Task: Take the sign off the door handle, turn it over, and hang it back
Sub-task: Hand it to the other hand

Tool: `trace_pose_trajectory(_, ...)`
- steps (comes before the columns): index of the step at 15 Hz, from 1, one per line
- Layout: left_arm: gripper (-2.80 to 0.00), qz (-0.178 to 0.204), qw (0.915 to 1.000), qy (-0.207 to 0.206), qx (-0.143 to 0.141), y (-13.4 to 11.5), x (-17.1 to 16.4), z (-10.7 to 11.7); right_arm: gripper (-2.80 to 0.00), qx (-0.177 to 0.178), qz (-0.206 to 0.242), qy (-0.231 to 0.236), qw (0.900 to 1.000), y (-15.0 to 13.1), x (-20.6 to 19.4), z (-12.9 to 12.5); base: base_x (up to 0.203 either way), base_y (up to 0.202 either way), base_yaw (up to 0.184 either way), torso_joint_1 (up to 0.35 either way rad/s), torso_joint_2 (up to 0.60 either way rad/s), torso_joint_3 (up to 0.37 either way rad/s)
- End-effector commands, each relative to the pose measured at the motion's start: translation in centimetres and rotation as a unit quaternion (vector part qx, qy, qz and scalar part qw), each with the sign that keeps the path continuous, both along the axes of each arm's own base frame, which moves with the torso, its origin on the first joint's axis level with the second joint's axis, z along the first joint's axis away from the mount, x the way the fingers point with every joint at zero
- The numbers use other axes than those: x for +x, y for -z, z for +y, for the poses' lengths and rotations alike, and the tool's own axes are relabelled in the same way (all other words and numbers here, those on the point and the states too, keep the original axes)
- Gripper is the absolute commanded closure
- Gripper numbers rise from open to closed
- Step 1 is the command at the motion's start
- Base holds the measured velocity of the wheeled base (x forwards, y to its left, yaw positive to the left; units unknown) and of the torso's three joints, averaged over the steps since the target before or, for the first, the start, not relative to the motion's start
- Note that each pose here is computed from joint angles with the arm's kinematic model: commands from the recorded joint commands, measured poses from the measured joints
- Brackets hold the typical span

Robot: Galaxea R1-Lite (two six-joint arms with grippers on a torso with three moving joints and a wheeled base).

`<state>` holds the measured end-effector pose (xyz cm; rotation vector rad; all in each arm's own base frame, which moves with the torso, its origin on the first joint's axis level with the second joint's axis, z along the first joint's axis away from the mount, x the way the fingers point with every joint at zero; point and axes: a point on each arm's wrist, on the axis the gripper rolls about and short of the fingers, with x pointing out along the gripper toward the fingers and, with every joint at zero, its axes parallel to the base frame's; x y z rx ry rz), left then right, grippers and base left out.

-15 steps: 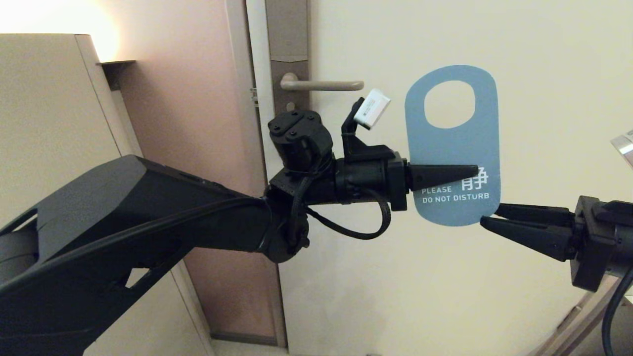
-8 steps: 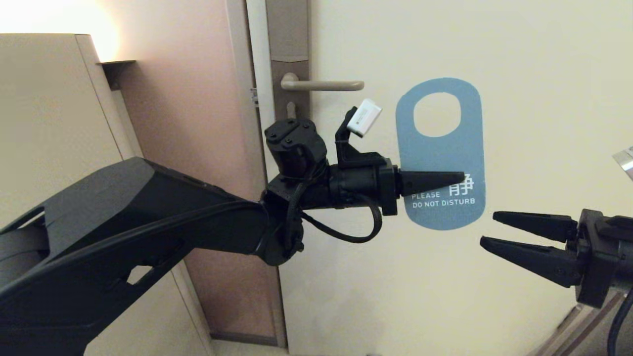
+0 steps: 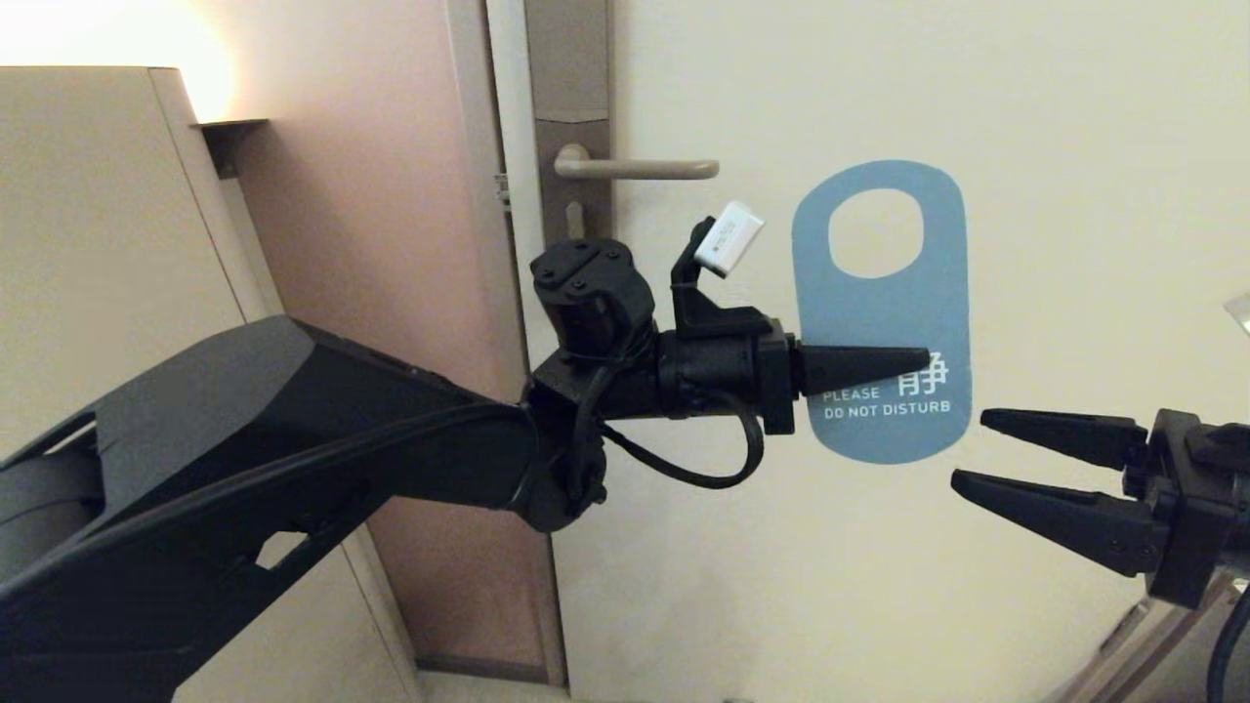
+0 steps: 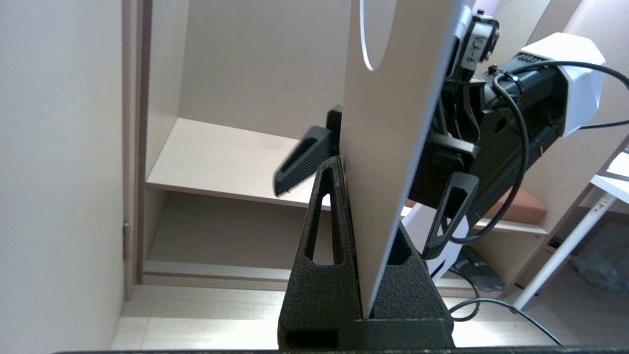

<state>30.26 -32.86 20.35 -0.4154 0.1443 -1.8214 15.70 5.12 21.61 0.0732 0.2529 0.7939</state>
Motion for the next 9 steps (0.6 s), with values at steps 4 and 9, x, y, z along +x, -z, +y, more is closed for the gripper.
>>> trace_pose_trajectory(4, 0.0, 0.001, 0.9999, 0.015, 0.001, 0.2, -0.8, -0.9, -2.8, 0.002, -0.014, -0.006, 1.0, -0.8, 0.4, 0.2, 0.0, 0.0, 0.0, 0.0, 0.0, 0.0)
trace_pose_trajectory(9, 0.0, -0.001, 0.9997, 0.024, -0.002, 0.7, -0.9, -2.0, -2.8, 0.002, -0.018, -0.018, 1.0, -1.0, 0.3, 0.5, 0.0, 0.0, 0.0, 0.0, 0.0, 0.0)
